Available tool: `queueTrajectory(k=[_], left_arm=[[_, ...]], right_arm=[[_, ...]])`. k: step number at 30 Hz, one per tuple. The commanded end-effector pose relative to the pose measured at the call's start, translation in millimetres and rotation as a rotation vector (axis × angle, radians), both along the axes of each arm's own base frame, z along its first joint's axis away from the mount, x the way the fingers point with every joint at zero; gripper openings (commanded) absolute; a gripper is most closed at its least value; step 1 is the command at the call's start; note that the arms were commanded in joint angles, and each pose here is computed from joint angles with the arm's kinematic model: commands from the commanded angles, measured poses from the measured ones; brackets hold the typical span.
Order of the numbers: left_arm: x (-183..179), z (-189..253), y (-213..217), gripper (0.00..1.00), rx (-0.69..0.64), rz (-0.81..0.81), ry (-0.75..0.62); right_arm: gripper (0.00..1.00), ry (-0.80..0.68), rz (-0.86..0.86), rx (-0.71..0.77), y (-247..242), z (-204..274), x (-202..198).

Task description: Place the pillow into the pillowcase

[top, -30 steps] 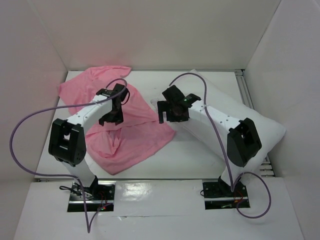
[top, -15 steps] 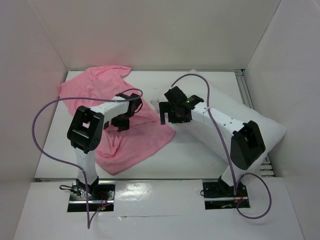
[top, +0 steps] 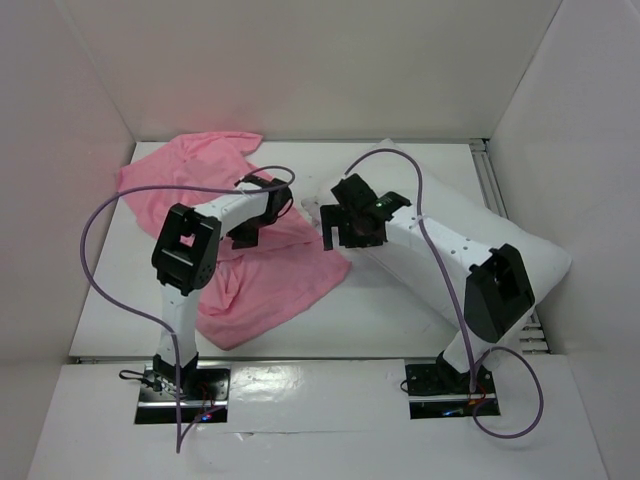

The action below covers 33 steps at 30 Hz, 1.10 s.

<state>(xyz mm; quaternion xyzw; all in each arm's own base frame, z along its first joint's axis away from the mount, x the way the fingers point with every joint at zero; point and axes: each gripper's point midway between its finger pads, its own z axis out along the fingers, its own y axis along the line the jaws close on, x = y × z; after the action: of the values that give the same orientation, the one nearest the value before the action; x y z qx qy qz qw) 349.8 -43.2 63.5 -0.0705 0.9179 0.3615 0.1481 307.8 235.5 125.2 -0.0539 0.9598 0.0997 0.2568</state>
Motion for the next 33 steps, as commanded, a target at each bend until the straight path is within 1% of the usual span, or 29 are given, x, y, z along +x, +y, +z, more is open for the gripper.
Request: queueTrajectory(k=[1,2,5,6,7,8,9,11,13,16,17,20,23,26,30,33], left_arm=[[3,16,5,0.79,0.054,-0.002,-0.002],[1,16,1,0.8,0.021,0.003,0.001],[-13,20,-3,0.85,-0.021,-0.051,0.032],[-12,26,-15,0.87,-0.096,-0.116,0.022],[-15,25,-21,0.88,-0.127,-0.149,0.036],[-25,15,-26,0.94,-0.175,-0.173,0.088],[-27,11,-30,0.98,-0.183,-0.205,0.11],[-29,2,-31,1.0,-0.161,-0.225,0.137],[-31,-10,-27,1.0,-0.105,-0.22,0.176],[-22,-14,-26,1.0,-0.07,-0.204,0.159],[-22,-20,-24,0.98,-0.047,-0.203,0.18],[-10,-16,-22,0.96,0.004,-0.182,0.149],[-3,-15,-25,0.94,0.009,-0.173,0.13],[-2,-12,-25,0.89,0.008,-0.173,0.128],[3,-8,-28,0.86,0.001,-0.174,0.111],[6,-8,-31,0.86,-0.016,-0.174,0.097]], right_arm=[[1.0,-0.057,-0.026,0.019,-9,20,4],[1.0,-0.05,-0.026,0.013,-10,19,2],[1.0,-0.057,-0.026,0.019,-10,22,2],[1.0,-0.057,-0.026,0.019,-10,22,2],[1.0,-0.064,-0.026,0.024,-9,23,3],[1.0,-0.059,-0.02,0.031,-7,23,2],[1.0,-0.059,-0.02,0.031,-7,23,2],[1.0,-0.046,-0.015,0.031,-6,19,2],[1.0,-0.054,-0.015,0.038,-3,20,5],[1.0,-0.054,-0.015,0.038,-3,20,5],[1.0,-0.061,-0.015,0.043,-3,24,5],[1.0,-0.064,-0.026,0.024,-9,23,3],[1.0,-0.058,-0.026,0.02,-12,23,0],[1.0,-0.065,-0.026,0.025,-12,26,-1],[1.0,-0.065,-0.026,0.025,-12,26,-1],[1.0,-0.067,-0.026,0.026,-10,26,2]])
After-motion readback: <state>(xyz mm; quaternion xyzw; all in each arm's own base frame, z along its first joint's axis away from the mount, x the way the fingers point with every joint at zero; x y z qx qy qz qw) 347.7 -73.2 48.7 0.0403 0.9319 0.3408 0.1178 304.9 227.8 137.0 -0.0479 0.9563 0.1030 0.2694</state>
